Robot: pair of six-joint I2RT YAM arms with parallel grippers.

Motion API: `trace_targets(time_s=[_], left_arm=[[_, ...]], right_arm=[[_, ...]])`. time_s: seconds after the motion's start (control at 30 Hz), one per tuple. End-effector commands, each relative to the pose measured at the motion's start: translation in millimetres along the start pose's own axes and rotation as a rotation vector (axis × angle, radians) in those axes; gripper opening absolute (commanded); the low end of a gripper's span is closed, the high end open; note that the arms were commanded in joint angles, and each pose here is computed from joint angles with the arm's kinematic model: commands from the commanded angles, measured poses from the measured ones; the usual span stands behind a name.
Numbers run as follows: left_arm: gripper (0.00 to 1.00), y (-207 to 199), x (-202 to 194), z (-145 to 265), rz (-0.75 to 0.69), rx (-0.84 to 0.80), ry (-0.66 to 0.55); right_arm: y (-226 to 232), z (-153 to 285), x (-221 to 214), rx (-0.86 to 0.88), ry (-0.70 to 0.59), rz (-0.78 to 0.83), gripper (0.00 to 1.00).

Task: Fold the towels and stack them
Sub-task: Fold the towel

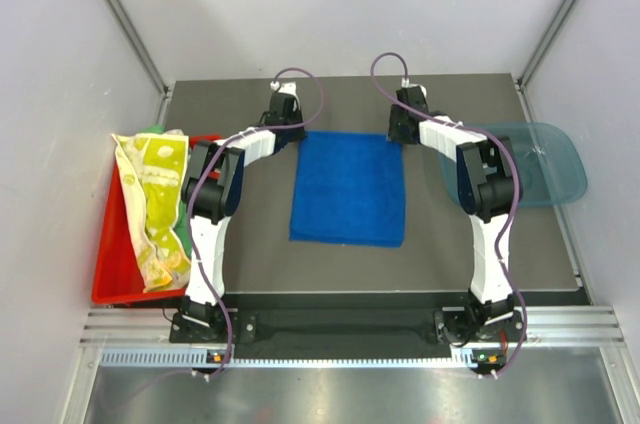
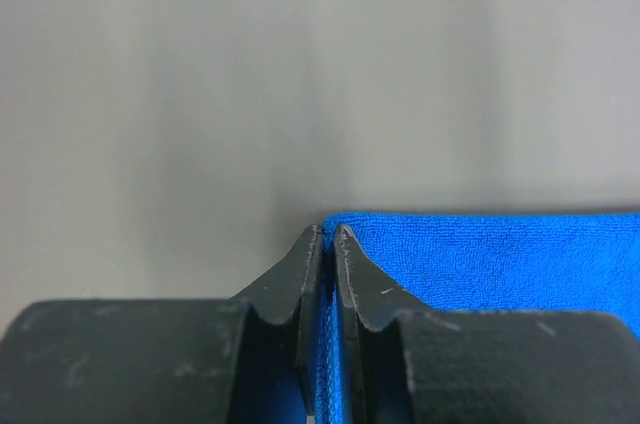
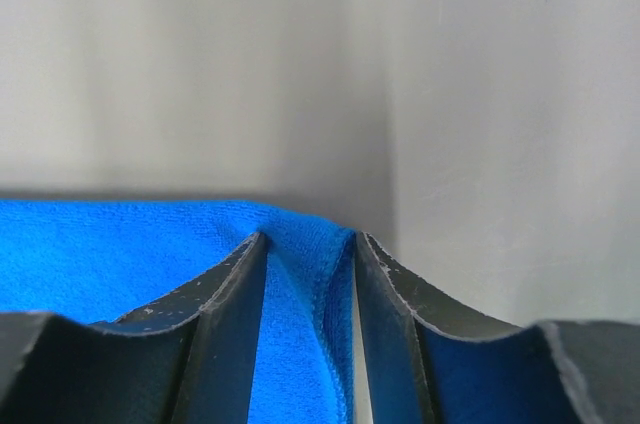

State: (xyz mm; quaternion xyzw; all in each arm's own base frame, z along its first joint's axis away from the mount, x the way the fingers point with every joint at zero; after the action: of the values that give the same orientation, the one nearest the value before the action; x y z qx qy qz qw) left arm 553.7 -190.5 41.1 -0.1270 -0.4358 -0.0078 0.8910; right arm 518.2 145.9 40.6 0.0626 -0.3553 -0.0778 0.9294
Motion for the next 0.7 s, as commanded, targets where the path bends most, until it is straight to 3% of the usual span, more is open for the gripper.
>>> trace_targets(time_s=[0.0,0.17,0.3,0.53,0.67], left_arm=[[0.13,16,-3,-10,0.014,0.041,0.006],[0.11,18,-2,-10,0.022,0.047,0.006],[0.11,20,-3,-10,0.023,0.050,0.008],[0.10,17,-1,-11,0.034,0.030,0.000],[0.04,13,5,-10,0.064,0.007,-0.026]], right_arm=[[-9,-11,7,-0.024,-0.005,-0.021,0.40],[-9,-10,10,-0.031,-0.013,-0.019,0.39],[-8,-14,9,-0.029,-0.004,-0.018,0.31],[-2,-17,9,-0.001,-0.001,-0.018,0.11],[1,-13,19,0.012,-0.031,-0.020,0.00]])
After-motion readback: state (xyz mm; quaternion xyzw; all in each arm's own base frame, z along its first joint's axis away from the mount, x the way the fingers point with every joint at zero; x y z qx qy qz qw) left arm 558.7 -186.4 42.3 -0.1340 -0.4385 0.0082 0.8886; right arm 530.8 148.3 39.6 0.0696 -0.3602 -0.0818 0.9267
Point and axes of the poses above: each gripper's point midway between its finger pads, its own z axis back along the fingers, its own y axis along the line the jaws close on, x = y × z, the point moved 1 cm from there along z, back along the fingers, and after that the axes turned 3 degrees about -z, right-handed, at the moved point
